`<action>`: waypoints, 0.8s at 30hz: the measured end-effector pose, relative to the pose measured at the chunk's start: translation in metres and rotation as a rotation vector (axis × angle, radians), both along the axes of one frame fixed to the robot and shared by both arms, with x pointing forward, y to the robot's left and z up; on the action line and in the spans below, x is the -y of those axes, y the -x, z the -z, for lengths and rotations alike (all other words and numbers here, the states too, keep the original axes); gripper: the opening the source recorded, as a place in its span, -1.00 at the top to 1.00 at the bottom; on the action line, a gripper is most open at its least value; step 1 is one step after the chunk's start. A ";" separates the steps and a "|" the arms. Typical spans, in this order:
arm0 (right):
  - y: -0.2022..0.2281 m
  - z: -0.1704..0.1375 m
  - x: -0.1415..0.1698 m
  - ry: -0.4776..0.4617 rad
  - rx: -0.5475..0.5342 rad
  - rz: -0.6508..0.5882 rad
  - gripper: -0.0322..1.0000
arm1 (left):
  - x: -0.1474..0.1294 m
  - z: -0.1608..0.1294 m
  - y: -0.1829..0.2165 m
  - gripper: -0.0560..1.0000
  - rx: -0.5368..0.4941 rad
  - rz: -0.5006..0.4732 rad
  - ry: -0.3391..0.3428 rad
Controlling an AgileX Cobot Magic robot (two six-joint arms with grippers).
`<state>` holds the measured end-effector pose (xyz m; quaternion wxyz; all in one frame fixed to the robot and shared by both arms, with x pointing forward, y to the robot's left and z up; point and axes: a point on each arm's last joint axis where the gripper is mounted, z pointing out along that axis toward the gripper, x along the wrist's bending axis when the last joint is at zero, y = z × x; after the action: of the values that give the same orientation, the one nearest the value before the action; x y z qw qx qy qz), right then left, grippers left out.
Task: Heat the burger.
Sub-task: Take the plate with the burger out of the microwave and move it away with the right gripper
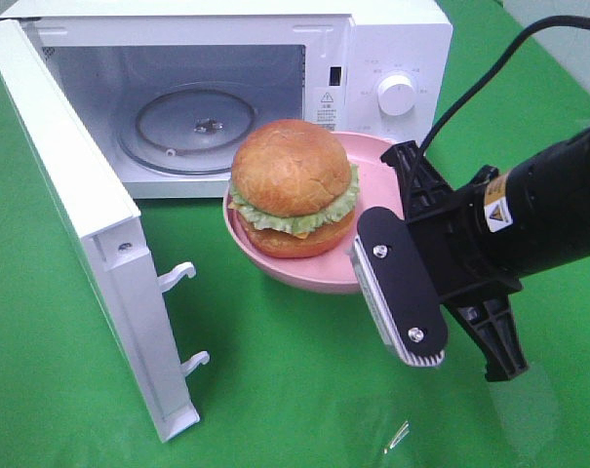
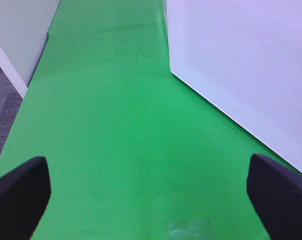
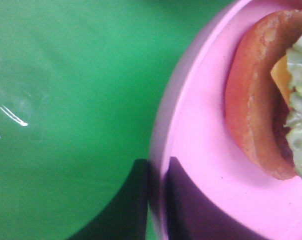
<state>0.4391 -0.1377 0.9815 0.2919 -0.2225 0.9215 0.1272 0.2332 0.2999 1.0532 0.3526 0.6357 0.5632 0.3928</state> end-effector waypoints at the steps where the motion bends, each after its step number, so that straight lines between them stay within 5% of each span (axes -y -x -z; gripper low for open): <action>1: 0.003 -0.001 0.003 -0.005 -0.004 0.009 0.79 | 0.000 0.000 0.000 -0.99 0.000 0.000 0.000; 16: 0.049 -0.011 0.045 -0.001 -0.064 0.132 0.79 | 0.000 0.000 0.000 -0.99 0.000 0.000 0.000; 24: 0.055 -0.014 0.072 0.029 -0.072 0.448 0.79 | 0.000 0.000 0.000 -0.99 0.000 0.000 0.000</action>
<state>0.3840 -0.2094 0.9955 0.2766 -0.0121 0.9594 0.0536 0.2332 0.2999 1.0532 0.3526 0.6357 0.5632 0.3928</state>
